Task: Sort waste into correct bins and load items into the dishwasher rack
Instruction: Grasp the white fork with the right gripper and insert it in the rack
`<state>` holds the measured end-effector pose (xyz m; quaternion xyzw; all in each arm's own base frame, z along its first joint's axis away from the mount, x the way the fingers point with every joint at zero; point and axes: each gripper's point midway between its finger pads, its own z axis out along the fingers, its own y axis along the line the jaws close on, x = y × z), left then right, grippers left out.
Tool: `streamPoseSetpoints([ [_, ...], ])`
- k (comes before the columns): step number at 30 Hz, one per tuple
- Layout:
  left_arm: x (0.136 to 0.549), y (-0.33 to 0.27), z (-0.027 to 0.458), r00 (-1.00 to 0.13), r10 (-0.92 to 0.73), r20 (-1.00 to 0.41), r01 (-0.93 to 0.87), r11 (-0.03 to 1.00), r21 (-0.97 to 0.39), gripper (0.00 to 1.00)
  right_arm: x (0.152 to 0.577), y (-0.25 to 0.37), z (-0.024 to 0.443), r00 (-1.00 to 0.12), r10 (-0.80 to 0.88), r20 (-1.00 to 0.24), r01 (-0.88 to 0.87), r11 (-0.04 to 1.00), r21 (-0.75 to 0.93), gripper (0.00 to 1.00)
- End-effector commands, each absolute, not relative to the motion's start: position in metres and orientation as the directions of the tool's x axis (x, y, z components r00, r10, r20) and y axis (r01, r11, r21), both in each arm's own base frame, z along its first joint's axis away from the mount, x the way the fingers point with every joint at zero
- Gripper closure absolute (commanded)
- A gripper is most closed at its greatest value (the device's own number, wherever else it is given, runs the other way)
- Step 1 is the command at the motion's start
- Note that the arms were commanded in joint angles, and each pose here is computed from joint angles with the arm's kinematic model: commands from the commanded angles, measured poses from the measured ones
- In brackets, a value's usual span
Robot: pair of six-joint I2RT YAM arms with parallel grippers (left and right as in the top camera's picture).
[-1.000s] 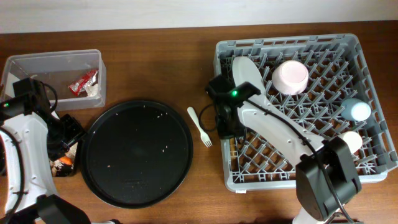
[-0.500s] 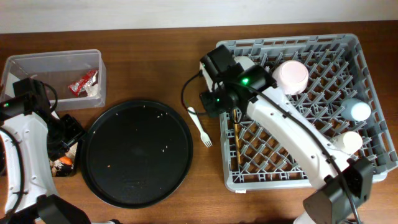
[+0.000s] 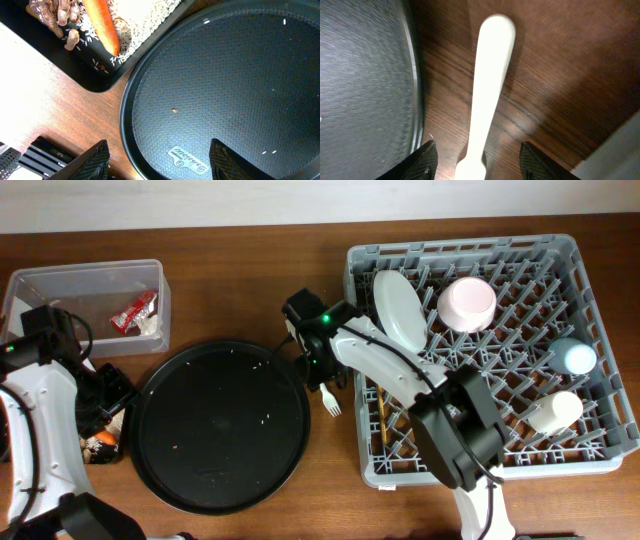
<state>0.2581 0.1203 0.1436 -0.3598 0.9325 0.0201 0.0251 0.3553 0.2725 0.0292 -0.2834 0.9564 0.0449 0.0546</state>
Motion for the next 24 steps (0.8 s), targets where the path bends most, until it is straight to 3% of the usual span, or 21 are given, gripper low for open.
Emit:
streamPoseSetpoints([
  [1, 0.256, 0.121, 0.146, -0.734, -0.675, -0.069, -0.678, 0.735, 0.02, 0.36, 0.349, 0.278, 0.012, -0.828, -0.553, -0.094, -0.559, 0.827, 0.059, 0.44],
  [5, 0.256, 0.121, 0.146, -0.734, -0.676, -0.068, -0.678, 0.735, 0.02, 0.36, 0.344, 0.282, 0.0, -0.824, -0.562, -0.073, -0.566, 0.823, 0.057, 0.45],
  [8, 0.256, 0.121, 0.146, -0.734, -0.676, -0.066, -0.678, 0.735, 0.021, 0.36, 0.341, 0.281, -0.01, -0.839, -0.542, -0.047, -0.544, 0.837, 0.057, 0.52],
  [10, 0.256, 0.121, 0.146, -0.734, -0.675, -0.066, -0.678, 0.735, 0.021, 0.36, 0.339, 0.279, -0.015, -0.849, -0.527, -0.032, -0.528, 0.848, 0.056, 0.64],
  [18, 0.256, 0.12, 0.146, -0.734, -0.675, -0.066, -0.678, 0.735, 0.021, 0.36, 0.338, 0.275, -0.015, -0.851, -0.525, -0.015, -0.525, 0.85, 0.046, 0.95],
  [24, 0.256, 0.12, 0.146, -0.734, -0.675, -0.066, -0.678, 0.735, 0.021, 0.36, 0.348, 0.27, 0.01, -0.876, -0.477, -0.069, -0.478, 0.878, -0.001, 0.96],
])
